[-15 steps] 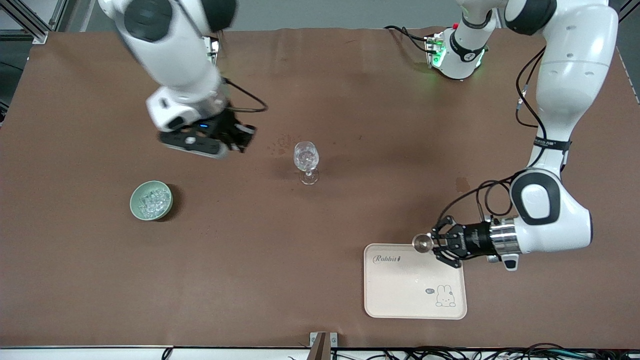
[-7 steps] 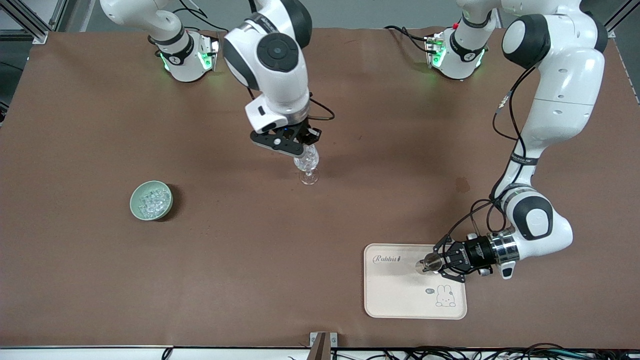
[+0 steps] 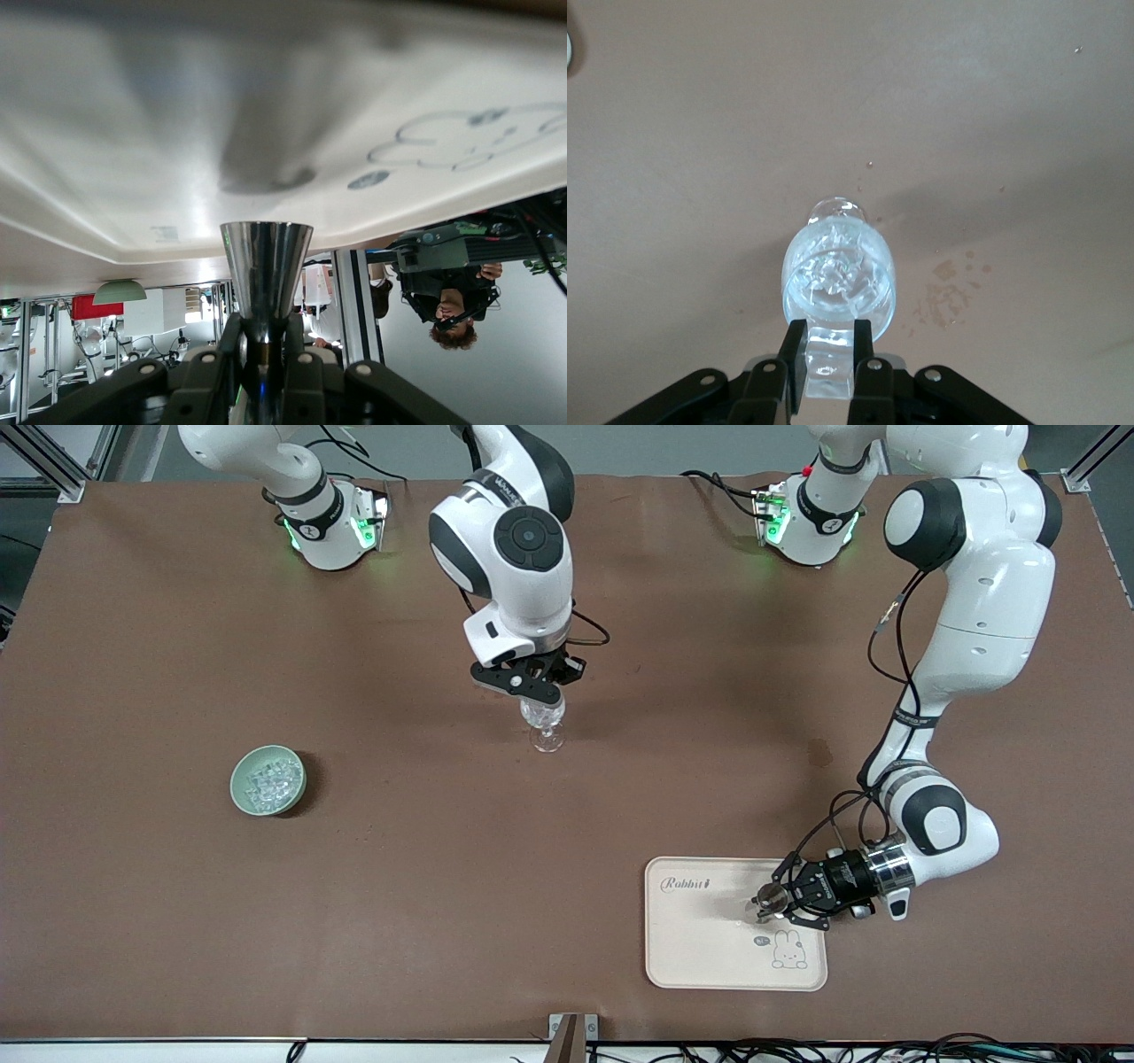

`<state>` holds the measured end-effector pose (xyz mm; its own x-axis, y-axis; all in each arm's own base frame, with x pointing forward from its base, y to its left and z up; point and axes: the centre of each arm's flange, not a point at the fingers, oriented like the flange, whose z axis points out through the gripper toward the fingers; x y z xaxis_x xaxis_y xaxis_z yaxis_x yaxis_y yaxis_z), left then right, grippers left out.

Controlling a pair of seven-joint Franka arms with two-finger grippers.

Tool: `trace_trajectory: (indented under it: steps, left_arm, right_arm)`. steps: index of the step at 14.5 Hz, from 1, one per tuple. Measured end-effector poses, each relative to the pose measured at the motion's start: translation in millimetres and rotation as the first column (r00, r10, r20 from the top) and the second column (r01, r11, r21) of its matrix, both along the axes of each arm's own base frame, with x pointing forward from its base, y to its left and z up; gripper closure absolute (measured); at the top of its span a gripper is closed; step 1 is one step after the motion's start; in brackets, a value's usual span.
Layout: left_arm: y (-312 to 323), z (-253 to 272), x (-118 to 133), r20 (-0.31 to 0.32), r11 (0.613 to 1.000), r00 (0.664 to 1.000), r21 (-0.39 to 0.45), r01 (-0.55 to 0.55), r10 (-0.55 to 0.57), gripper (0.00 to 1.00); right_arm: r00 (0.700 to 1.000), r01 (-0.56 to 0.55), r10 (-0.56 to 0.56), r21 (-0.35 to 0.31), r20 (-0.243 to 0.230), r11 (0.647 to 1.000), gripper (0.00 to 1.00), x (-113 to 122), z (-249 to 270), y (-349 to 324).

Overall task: Pour wine and add ice with both arms
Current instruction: 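Release the jigger on the tray while the right gripper releases the ice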

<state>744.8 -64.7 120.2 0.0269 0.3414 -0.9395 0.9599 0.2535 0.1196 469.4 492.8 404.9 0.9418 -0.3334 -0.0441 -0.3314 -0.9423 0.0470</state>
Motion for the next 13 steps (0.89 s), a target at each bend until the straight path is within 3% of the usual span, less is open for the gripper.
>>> trace_trajectory:
  steps: [5,8,11,13]
  left_arm:
    - [18.2,-16.9,-4.6,-0.004,0.999,1.000,-0.051,-0.019,0.018,0.78]
    - [18.1,-22.0,-6.7,-0.014,0.997,1.000,-0.073,-0.018,0.017,0.71]
    - [22.9,-18.2,-4.4,-0.001,0.998,1.000,-0.067,-0.016,0.016,0.43]
    - [34.3,-5.1,-0.9,0.032,0.999,0.999,-0.014,0.040,-0.039,0.23]
  right_arm:
    - [1.000,0.002,-0.002,-0.014,-0.010,1.000,0.75,0.1,-11.1,1.0]
    - [1.000,0.003,-0.003,-0.017,-0.012,1.000,0.75,0.9,-13.3,0.6]
    - [1.000,0.005,-0.005,-0.018,-0.012,1.000,0.75,1.6,-13.6,-0.2]
    - [1.000,0.006,-0.006,-0.019,-0.011,1.000,0.75,2.3,-13.5,-0.9]
